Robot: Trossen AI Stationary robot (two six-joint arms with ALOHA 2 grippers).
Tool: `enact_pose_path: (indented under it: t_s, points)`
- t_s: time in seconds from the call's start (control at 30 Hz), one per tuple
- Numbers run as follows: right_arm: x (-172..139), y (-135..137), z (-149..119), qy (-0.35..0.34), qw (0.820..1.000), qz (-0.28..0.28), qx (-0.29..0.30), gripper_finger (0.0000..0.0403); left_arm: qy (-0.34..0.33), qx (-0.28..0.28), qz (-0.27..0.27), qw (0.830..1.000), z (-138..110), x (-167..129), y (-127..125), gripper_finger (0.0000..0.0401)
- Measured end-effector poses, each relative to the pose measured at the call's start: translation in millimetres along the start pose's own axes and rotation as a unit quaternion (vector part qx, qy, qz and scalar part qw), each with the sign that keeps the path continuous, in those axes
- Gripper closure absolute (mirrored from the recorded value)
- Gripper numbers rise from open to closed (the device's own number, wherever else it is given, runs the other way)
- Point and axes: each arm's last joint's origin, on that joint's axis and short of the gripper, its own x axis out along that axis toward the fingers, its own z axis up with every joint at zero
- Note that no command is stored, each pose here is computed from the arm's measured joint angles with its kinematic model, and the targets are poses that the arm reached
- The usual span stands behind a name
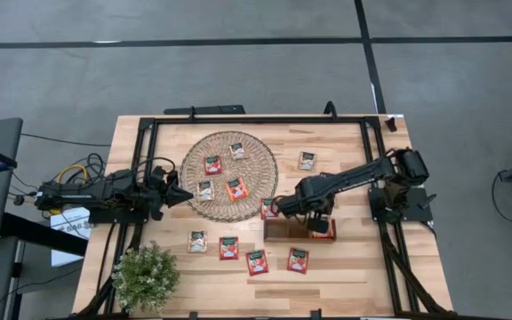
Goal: Pick & Place Tea
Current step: Put the orange tea bag into the right section of the wooden organizer
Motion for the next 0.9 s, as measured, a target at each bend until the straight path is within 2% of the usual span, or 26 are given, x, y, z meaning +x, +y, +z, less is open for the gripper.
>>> enact_pose_path:
  t_s: [0.23, 0.33, 0.57, 0.77, 0.9]
  points:
    - [2, -6, 4, -0.002, 1.0, 0.012, -0.013, 0.0403, 0.0, -0.001, -0.001, 1.0, 0, 0, 0, 0.0401]
    - [14, -1, 4, 0.008, 0.999, 0.033, -0.019, 0.0403, 0.0, -0.001, 0.0, 1.0, 0, 0, 0, 0.0401]
    - [32, 11, -5, 0.024, 0.999, 0.031, -0.031, 0.0403, 0.0, 0.001, 0.0, 1.0, 0, 0, 0, 0.0401]
    - [38, 22, 0, -0.003, 0.995, 0.088, -0.038, 0.0403, 0.0, 0.001, 0.0, 1.0, 0, 0, 0, 0.0401]
    - [39, 27, -3, -0.001, 0.995, 0.091, -0.046, 0.0403, 0.0, 0.001, 0.0, 1.0, 0, 0, 0, 0.0401]
